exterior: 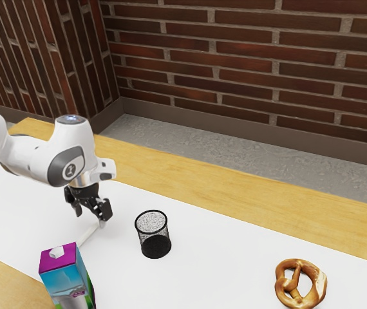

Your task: Put the marker into the pen holder.

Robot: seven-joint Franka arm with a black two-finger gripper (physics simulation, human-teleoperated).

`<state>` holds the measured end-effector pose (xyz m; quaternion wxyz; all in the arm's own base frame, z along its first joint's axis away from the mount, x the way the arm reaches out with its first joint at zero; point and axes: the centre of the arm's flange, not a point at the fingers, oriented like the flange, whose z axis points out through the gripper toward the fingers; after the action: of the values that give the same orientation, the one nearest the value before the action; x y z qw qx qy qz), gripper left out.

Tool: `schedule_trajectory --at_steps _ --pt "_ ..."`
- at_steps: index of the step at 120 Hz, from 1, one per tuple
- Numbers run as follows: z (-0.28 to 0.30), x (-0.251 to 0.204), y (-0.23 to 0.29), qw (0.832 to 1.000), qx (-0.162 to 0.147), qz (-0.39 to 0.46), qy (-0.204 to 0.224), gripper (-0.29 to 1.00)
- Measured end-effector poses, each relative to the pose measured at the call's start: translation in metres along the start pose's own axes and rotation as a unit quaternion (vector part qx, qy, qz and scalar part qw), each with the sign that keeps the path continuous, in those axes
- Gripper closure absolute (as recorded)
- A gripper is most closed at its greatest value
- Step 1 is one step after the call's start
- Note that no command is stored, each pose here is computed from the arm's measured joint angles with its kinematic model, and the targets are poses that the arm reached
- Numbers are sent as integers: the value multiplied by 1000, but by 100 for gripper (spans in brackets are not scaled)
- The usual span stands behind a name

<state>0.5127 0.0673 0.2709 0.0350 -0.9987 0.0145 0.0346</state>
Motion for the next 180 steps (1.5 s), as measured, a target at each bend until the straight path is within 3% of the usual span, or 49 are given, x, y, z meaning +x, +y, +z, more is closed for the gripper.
schedule_trajectory --at_steps 59,114,149,161,180 --pt "26 -2 3 1000 5 11 28 2" --pt "26 1 3 999 6 14 41 57" --pt "19 3 3 998 9 14 55 73" --pt "1 7 5 996 11 14 84 76" --pt "-57 14 17 983 12 20 183 78"
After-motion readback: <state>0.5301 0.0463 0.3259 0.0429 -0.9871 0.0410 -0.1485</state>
